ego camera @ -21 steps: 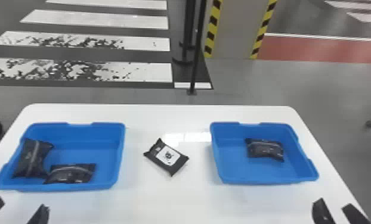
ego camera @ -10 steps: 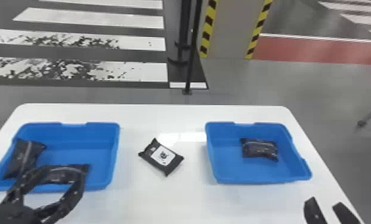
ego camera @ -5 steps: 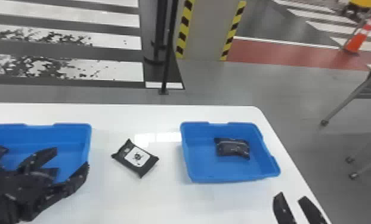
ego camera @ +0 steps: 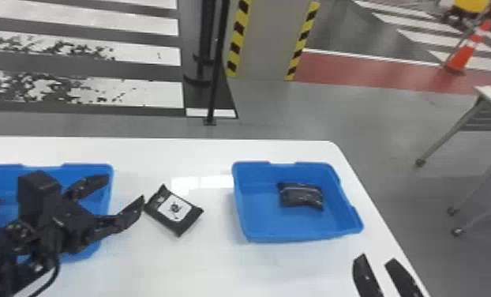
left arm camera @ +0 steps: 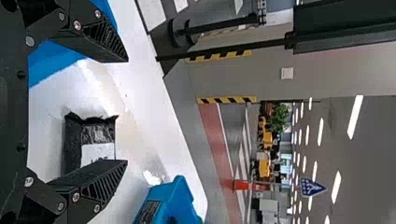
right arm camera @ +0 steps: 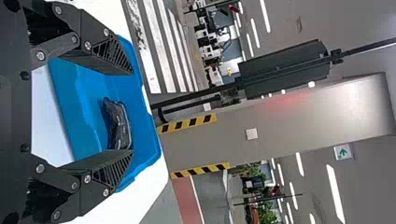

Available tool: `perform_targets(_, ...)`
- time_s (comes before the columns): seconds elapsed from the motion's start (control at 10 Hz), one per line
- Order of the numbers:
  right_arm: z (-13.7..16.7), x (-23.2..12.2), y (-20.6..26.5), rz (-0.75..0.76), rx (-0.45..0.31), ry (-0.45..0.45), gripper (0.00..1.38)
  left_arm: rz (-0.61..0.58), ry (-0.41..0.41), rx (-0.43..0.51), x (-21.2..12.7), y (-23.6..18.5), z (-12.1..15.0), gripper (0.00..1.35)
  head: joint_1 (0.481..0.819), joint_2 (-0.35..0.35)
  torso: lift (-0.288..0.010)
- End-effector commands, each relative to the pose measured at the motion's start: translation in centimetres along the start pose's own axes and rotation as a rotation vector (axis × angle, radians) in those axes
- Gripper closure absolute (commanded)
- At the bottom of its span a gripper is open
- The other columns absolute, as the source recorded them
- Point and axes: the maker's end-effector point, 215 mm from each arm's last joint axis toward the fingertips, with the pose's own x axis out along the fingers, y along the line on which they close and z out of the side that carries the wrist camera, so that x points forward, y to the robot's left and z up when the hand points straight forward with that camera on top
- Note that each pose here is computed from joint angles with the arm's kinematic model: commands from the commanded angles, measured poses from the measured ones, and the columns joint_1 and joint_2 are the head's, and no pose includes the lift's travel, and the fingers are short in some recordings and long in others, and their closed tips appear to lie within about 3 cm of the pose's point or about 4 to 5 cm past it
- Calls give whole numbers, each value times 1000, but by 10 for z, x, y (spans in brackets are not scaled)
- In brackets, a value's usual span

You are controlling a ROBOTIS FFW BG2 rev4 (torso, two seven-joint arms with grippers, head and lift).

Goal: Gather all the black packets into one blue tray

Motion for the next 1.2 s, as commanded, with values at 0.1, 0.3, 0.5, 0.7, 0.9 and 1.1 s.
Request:
perform_targets(0.1, -1, 0, 1, 1, 3, 1, 464, -94, 76, 9, 38, -33, -8, 274, 695, -330, -110)
perform_targets(0.3, -1, 0, 0, 0, 5, 0, 464, -117, 180, 8, 45, -42, -29, 271, 695, -350, -110)
perform_targets(0.5, -2, 0, 0, -2, 9, 1, 464, -155, 235, 49, 66, -48, -38, 268, 695, -350, -110)
perform_targets(0.7, -3, 2, 1, 0, 13, -1, 464, -175, 289, 74, 83, -43, -48, 265, 695, -350, -110)
perform_targets(0.9, -5, 3, 4, 3, 22, 0, 466, -189, 357, 78, 90, -42, -70, 265, 695, -350, -110)
perform_targets(1.1, -8, 5, 5, 5, 30, 0, 464, -216, 385, 110, 99, -48, -81, 265, 695, -350, -110)
